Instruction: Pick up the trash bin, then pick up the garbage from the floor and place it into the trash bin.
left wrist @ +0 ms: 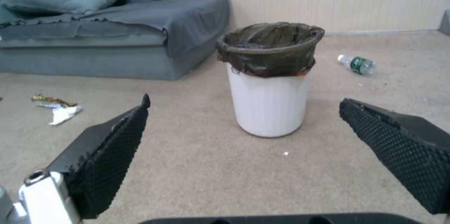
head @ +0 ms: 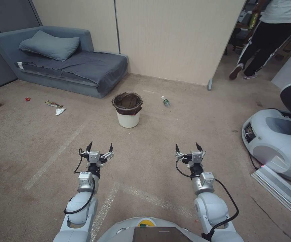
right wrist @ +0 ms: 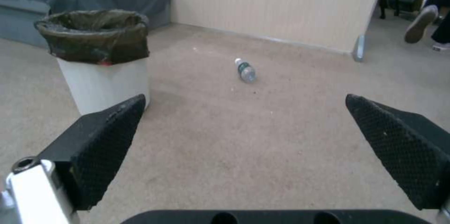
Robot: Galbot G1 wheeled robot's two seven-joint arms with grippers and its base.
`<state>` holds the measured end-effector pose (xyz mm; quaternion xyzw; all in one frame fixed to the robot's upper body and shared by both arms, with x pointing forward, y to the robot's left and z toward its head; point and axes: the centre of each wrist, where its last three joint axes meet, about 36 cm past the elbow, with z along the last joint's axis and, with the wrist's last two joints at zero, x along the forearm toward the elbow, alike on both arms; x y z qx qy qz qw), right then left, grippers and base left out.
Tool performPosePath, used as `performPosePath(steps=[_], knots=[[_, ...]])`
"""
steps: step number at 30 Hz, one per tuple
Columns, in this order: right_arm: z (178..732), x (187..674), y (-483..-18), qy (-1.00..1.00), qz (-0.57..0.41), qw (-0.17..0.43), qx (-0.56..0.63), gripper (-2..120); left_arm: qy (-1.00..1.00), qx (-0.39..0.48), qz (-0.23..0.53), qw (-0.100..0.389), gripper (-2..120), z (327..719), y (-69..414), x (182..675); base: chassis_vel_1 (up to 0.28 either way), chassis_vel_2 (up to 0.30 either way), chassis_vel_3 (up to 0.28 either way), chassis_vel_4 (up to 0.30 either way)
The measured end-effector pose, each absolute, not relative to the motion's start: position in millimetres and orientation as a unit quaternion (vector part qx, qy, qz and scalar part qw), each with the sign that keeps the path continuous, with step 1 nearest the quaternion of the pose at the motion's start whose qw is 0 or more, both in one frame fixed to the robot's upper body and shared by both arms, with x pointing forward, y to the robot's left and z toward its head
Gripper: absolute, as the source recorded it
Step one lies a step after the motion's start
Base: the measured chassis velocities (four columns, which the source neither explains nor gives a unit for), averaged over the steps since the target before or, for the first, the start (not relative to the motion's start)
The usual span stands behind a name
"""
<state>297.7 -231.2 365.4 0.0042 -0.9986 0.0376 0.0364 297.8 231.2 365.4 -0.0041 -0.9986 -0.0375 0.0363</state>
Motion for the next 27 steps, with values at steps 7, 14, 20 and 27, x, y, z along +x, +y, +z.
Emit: performPosePath(steps=[7, 14, 20, 27], knots=[[365, 298, -231, -0.999, 0.038, 0.036, 0.004, 100, -0.999, -0.004, -0.038, 0.036, 100, 365, 231, 298, 0.000, 0.000, 0.000, 0.000], [365, 298, -231, -0.999, 0.038, 0.036, 0.004, 100, -0.999, -0.004, -0.038, 0.036, 100, 365, 231, 298, 0.000, 0.000, 0.000, 0.000], [365, 297, -231, -0.999, 0.037, 0.038, 0.003, 100, -0.999, -0.003, -0.038, 0.038, 100, 365, 232, 297, 0.000, 0.000, 0.000, 0.000], [380, 285, -215, -0.997, 0.012, 0.060, -0.040, 100, -0.997, 0.032, -0.034, 0.068, 100, 386, 247, 282, 0.000, 0.000, 0.000, 0.000]])
